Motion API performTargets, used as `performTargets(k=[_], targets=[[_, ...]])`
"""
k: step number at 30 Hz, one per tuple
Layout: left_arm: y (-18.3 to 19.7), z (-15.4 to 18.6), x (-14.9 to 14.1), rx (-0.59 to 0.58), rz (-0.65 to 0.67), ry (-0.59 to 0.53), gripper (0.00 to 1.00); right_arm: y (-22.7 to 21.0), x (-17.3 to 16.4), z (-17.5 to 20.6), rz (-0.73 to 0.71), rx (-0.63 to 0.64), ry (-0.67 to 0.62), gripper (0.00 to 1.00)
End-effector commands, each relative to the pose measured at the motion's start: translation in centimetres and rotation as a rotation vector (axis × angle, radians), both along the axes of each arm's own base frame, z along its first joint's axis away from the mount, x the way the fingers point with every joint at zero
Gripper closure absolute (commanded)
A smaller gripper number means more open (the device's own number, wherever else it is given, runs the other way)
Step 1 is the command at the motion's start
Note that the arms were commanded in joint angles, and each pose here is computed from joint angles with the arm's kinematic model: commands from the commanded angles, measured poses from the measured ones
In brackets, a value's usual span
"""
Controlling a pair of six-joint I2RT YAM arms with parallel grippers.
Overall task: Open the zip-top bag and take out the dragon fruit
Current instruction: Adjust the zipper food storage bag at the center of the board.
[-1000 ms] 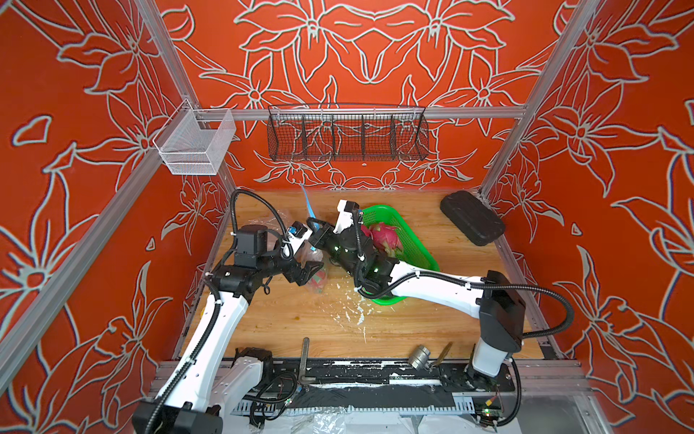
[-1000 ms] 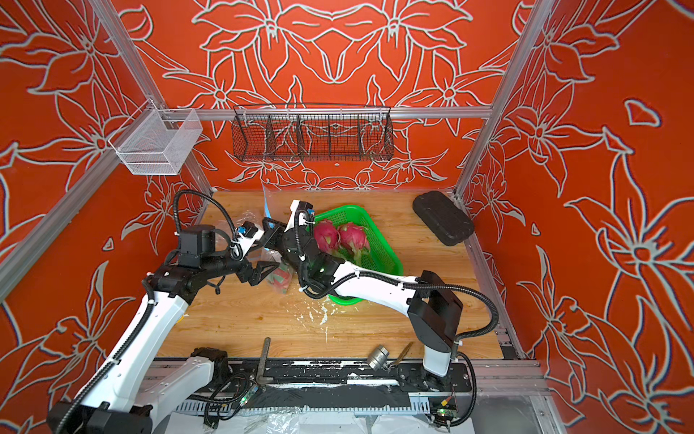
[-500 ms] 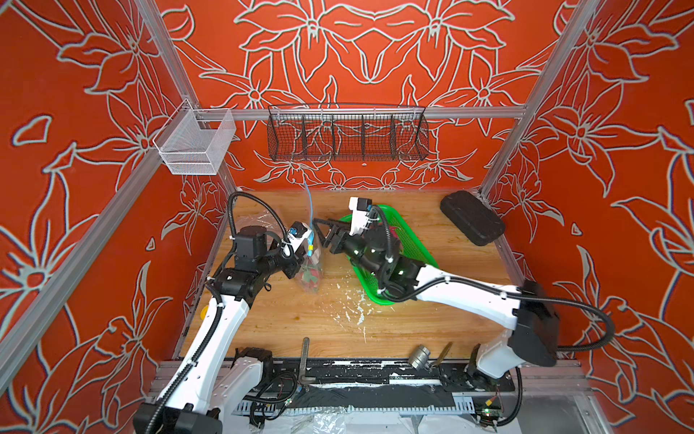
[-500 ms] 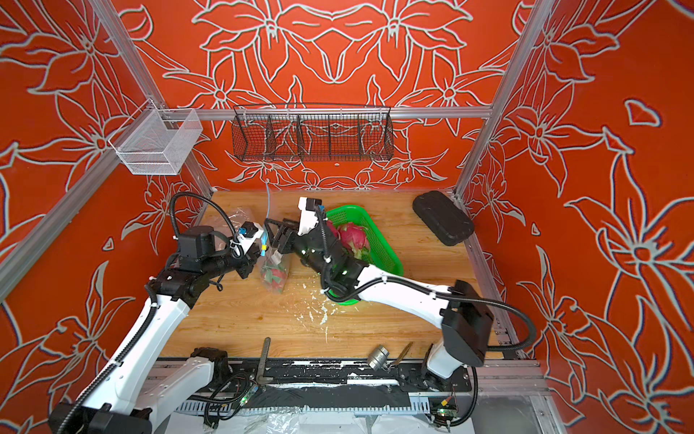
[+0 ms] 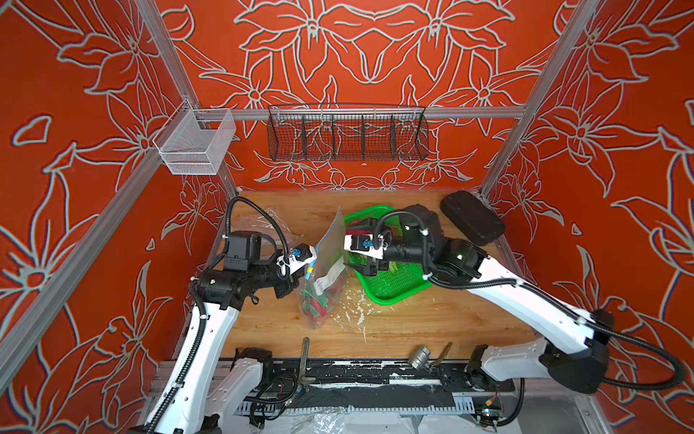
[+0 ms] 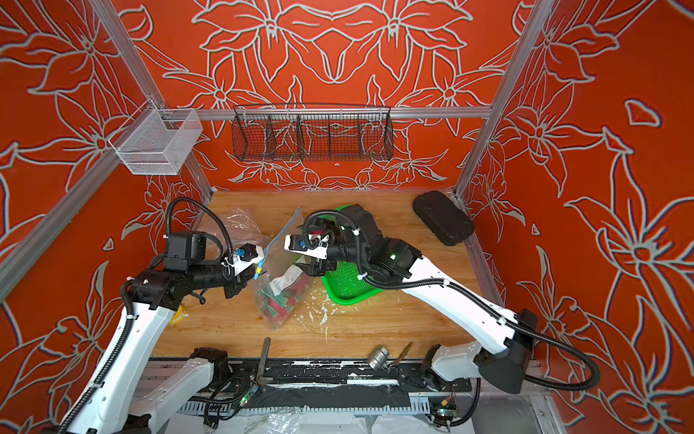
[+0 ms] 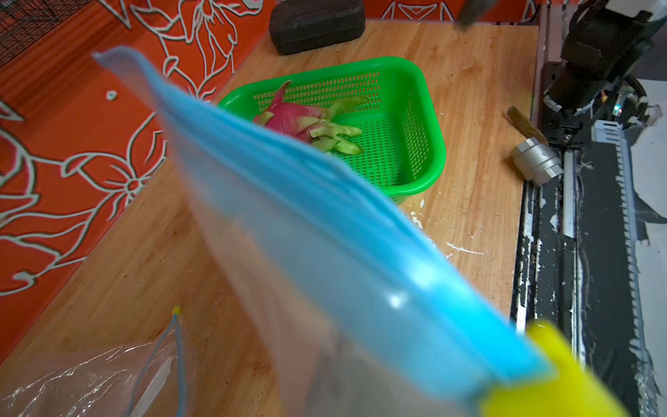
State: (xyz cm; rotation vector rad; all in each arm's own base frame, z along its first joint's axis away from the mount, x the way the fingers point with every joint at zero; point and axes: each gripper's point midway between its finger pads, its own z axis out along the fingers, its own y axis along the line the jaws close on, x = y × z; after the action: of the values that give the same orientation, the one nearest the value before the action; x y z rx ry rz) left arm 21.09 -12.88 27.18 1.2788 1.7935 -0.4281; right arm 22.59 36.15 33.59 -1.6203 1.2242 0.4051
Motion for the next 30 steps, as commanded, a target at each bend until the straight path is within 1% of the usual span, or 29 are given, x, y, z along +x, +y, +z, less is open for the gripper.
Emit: performTargets(k=[1, 4, 6, 9, 15, 17, 20, 21, 22, 23, 24, 25, 26, 27, 28, 29, 30], targets=[[-0.6, 0.6, -1.6, 0.002, -0.092, -0.014, 1.00, 0.3, -2.5, -0.8, 0.215, -0.073, -0.071, 0.11], [-0.6, 0.3, -2.5, 0.020, -0.130, -0.007, 1.00, 1.5, -2.6, -0.1, 0.286, -0.054, -0.070, 0.10], [-0.5, 0.2, -2.8, 0.034, -0.136, -0.008, 1.00, 2.4, -2.4, 0.0, 0.322, -0.064, -0.044, 0.11], [-0.2, 0.0, -2.9, 0.053, -0.132, -0.007, 1.00, 3.3, -2.5, 0.1, 0.371, -0.075, -0.007, 0.11], [0.3, -0.9, -2.5, 0.092, -0.115, -0.006, 1.00, 4.5, -2.4, 0.9, 0.417, -0.041, 0.010, 0.11], [0.4, -1.0, -2.3, 0.097, -0.105, -0.004, 1.00, 4.9, -2.2, 0.6, 0.422, -0.061, 0.032, 0.11], [0.6, -0.9, -1.8, 0.104, -0.083, -0.014, 1.00, 5.1, -2.0, -0.8, 0.432, -0.119, 0.121, 0.14], [0.7, -1.0, -1.6, 0.106, -0.073, -0.016, 1.00, 5.2, -1.9, -1.1, 0.427, -0.134, 0.146, 0.17], [0.8, -0.9, -1.3, 0.108, -0.059, -0.023, 1.00, 5.3, -1.6, -1.4, 0.412, -0.142, 0.166, 0.23], [0.9, -0.7, -0.9, 0.108, -0.040, -0.031, 1.00, 5.5, -1.2, -1.3, 0.392, -0.140, 0.172, 0.33], [1.1, -0.4, -0.3, 0.107, -0.009, -0.040, 1.00, 5.7, -0.7, -1.1, 0.369, -0.128, 0.180, 0.53], [1.5, 0.1, 0.5, 0.108, 0.031, -0.055, 0.99, 5.8, 0.0, -0.5, 0.336, -0.099, 0.186, 0.69], [1.8, 0.6, 1.0, 0.110, 0.066, -0.065, 0.87, 6.0, 0.6, 0.1, 0.305, -0.068, 0.196, 0.89], [2.2, 1.2, 1.4, 0.107, 0.095, -0.078, 0.72, 6.3, 1.3, 1.2, 0.275, -0.015, 0.186, 1.00], [2.5, 1.6, 1.7, 0.098, 0.123, -0.084, 0.57, 6.4, 1.8, 1.8, 0.247, 0.028, 0.192, 1.00], [2.9, 2.1, 1.9, 0.082, 0.148, -0.093, 0.39, 6.6, 2.3, 2.7, 0.216, 0.080, 0.190, 1.00], [3.2, 2.7, 2.1, 0.066, 0.167, -0.103, 0.26, 6.5, 2.5, 3.1, 0.199, 0.111, 0.182, 1.00]])
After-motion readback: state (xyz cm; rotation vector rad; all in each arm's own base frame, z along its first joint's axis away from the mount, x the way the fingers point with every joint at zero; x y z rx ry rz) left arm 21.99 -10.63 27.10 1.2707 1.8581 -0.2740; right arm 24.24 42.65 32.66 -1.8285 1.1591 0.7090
